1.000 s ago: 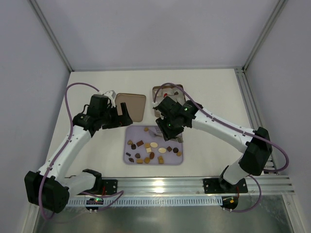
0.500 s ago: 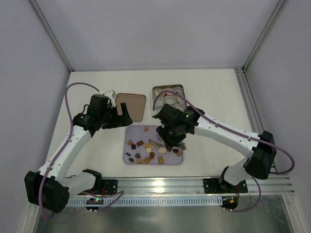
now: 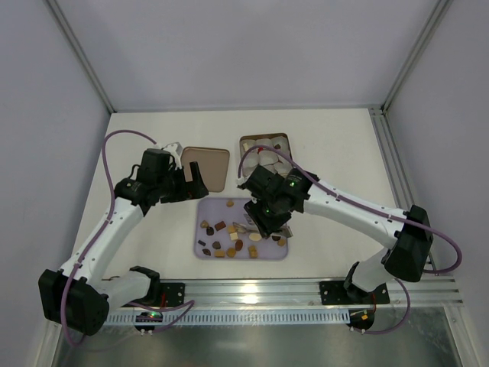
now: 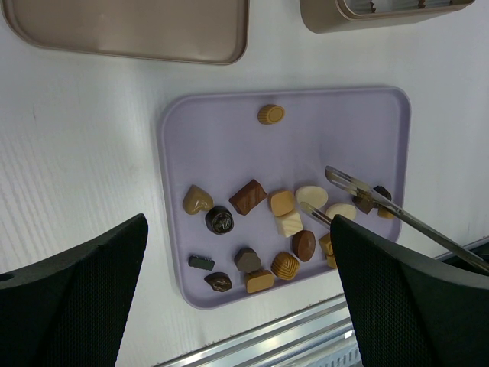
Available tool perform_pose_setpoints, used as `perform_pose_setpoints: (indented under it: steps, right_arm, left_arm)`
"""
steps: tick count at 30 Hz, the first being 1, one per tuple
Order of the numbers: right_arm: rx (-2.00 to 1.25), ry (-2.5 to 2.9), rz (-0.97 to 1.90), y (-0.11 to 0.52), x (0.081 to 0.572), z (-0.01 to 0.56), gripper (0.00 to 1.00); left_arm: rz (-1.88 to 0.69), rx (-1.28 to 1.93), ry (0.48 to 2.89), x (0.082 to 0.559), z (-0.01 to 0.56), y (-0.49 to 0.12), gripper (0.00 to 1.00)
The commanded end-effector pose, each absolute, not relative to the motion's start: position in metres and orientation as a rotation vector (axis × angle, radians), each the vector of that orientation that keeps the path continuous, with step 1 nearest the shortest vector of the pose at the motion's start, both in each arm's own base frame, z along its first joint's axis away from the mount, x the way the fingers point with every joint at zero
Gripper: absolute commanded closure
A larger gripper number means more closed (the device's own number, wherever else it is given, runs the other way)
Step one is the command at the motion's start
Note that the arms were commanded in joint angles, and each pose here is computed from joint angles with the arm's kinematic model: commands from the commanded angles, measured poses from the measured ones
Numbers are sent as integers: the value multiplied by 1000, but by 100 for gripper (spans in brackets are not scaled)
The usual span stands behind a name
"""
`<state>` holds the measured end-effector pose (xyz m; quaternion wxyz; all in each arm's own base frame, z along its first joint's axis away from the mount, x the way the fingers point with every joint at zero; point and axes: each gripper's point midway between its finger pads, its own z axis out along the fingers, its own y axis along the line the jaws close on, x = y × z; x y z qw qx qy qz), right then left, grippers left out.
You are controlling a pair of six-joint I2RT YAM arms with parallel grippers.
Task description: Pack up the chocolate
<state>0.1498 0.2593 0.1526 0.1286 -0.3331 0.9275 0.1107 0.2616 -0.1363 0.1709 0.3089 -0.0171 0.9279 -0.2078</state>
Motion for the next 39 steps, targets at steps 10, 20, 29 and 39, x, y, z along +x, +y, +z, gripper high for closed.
perform_pose_setpoints:
  steps: [10,20,29,39]
  right_arm:
    - [-1020,2699,278,263,152,144,56]
    - [-1021,2687,230,259,156,146,62]
    - [-999,2662,227,258,160,158,65]
    - [-928,2627,239,256,171,175,65]
  left_arm:
    - [-542,-33,2438,262,173,-136,0]
    - [-544,-32,2437,263,174,-136,0]
    - [-547,-30,2437,263,174,-137,0]
    - [-547,-31,2434,262,175,-136,0]
